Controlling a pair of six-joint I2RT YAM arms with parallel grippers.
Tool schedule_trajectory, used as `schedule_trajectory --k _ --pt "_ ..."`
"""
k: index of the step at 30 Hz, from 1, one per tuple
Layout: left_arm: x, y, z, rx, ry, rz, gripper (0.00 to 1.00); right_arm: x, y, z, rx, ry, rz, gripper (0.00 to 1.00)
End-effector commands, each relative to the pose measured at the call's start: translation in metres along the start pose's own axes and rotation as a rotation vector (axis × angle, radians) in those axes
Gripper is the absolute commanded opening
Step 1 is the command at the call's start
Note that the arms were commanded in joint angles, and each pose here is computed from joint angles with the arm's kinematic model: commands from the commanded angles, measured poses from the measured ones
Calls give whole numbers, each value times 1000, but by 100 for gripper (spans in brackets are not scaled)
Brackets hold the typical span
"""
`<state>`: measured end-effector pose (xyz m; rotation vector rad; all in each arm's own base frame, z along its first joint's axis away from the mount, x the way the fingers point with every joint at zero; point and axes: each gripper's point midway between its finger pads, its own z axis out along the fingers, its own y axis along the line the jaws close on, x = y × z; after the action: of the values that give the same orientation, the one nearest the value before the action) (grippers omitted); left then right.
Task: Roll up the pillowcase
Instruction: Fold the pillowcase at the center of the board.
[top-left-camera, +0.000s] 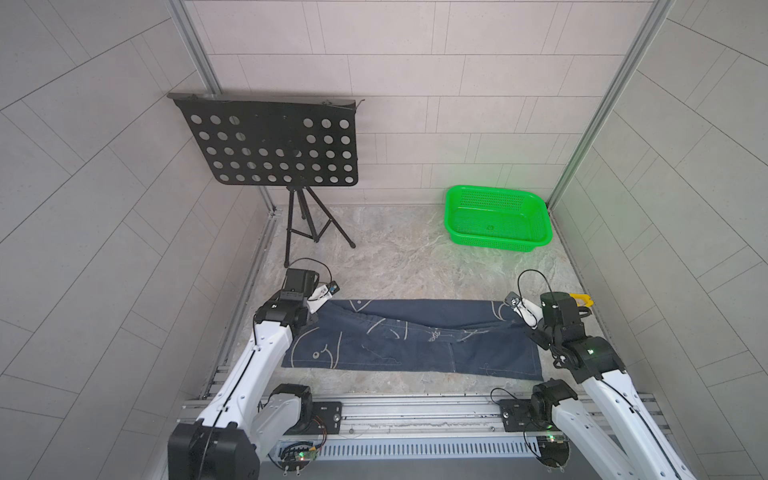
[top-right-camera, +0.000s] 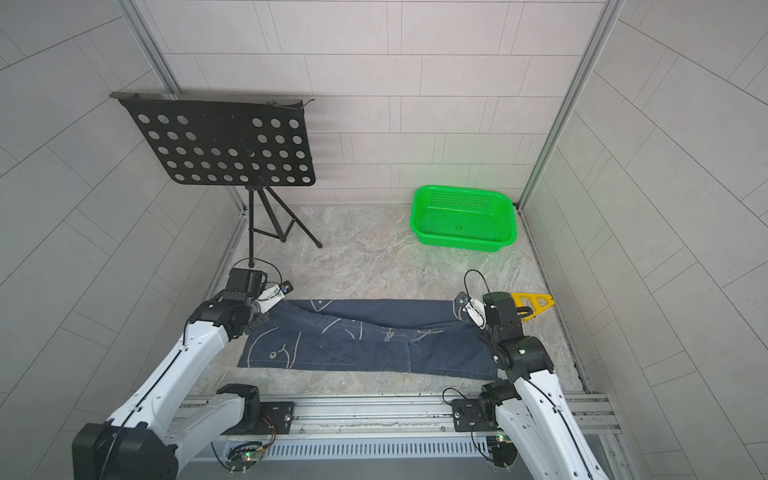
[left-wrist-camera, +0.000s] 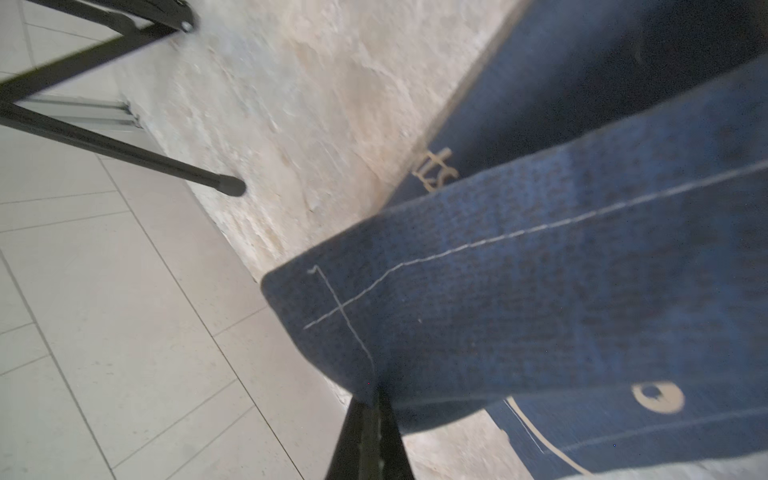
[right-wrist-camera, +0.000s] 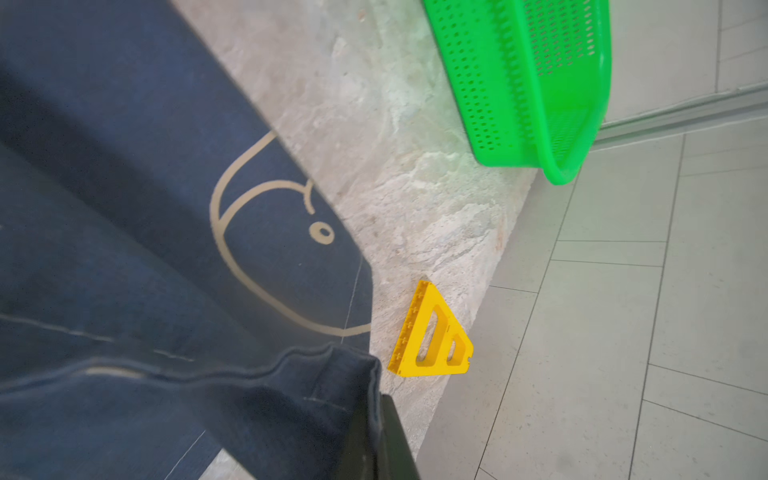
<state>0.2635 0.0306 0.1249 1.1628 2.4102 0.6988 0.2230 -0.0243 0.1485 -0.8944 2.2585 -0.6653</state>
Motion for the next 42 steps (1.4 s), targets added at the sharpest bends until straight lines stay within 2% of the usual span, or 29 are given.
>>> schedule_trajectory --k 1,8,13,17,21,30,42 --pt "-32 47 -7 -129 -95 -43 0 -35 -42 -3 93 -111 126 0" --pt "-69 101 -5 -226 -139 -69 0 -62 -96 16 148 -171 273 0" --pt "-105 144 -3 -264 -187 -103 0 -83 -121 24 185 -204 291 0" --pt "-117 154 4 -267 -195 -106 0 -85 -125 32 192 -196 291 0" --pt "-107 142 10 -246 -171 -104 0 -73 -115 34 177 -165 267 0" --pt "-41 86 21 -177 -64 -113 0 -31 -65 25 61 -88 193 0" --pt "27 -5 23 -22 77 -2 0 28 18 10 -171 82 60 0"
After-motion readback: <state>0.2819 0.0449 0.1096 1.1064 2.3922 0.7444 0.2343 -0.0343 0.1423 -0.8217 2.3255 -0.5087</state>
